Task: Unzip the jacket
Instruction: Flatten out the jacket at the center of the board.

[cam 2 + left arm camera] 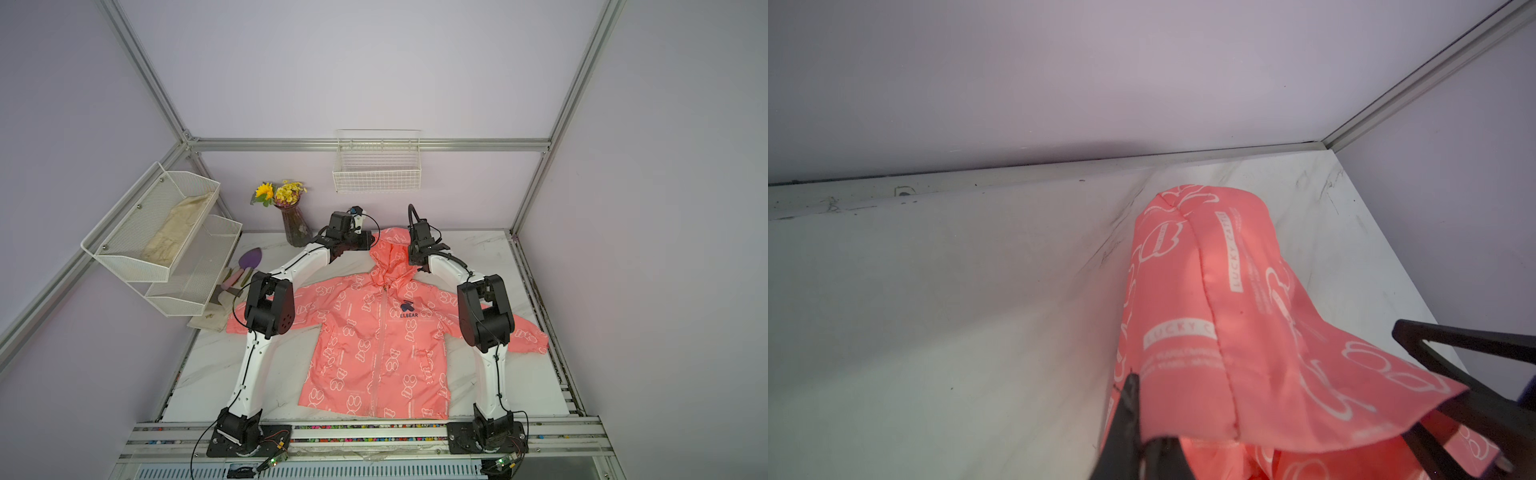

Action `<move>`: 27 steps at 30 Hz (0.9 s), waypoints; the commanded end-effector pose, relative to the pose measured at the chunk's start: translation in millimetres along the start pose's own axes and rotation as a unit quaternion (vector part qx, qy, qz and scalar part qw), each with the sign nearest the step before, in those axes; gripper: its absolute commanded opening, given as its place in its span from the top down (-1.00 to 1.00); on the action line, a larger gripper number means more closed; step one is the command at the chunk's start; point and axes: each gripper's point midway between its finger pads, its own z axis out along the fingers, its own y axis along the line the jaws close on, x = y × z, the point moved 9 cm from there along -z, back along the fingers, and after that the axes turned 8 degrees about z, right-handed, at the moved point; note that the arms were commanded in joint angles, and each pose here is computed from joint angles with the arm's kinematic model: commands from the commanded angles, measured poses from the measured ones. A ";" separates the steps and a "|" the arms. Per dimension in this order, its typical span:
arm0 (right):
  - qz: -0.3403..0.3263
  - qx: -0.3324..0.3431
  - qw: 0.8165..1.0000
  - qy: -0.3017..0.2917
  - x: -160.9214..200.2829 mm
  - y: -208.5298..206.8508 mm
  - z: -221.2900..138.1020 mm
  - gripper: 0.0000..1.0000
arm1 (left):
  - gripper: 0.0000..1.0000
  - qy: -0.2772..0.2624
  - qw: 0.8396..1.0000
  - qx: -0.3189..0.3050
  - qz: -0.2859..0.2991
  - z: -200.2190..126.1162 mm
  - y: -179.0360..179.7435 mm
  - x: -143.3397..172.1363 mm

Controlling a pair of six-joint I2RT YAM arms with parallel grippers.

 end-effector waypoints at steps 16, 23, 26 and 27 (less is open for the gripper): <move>0.025 -0.028 0.999 0.001 -9.9 -3.4 -5.4 1.00 | -0.02 0.041 0.998 -0.002 -0.042 1.5 10.3 21.8; 0.026 -0.031 0.999 -0.005 -14.6 -3.3 -8.4 1.00 | -0.14 0.059 0.997 0.004 -0.058 14.0 12.7 36.7; 0.027 -0.032 0.999 -0.007 -16.9 -4.2 -9.6 1.00 | -0.17 0.069 0.996 0.006 -0.059 18.6 13.0 43.8; 0.027 -0.031 0.999 -0.007 -16.8 -4.8 -8.9 1.00 | -0.18 0.074 0.996 0.008 -0.059 19.8 12.3 46.3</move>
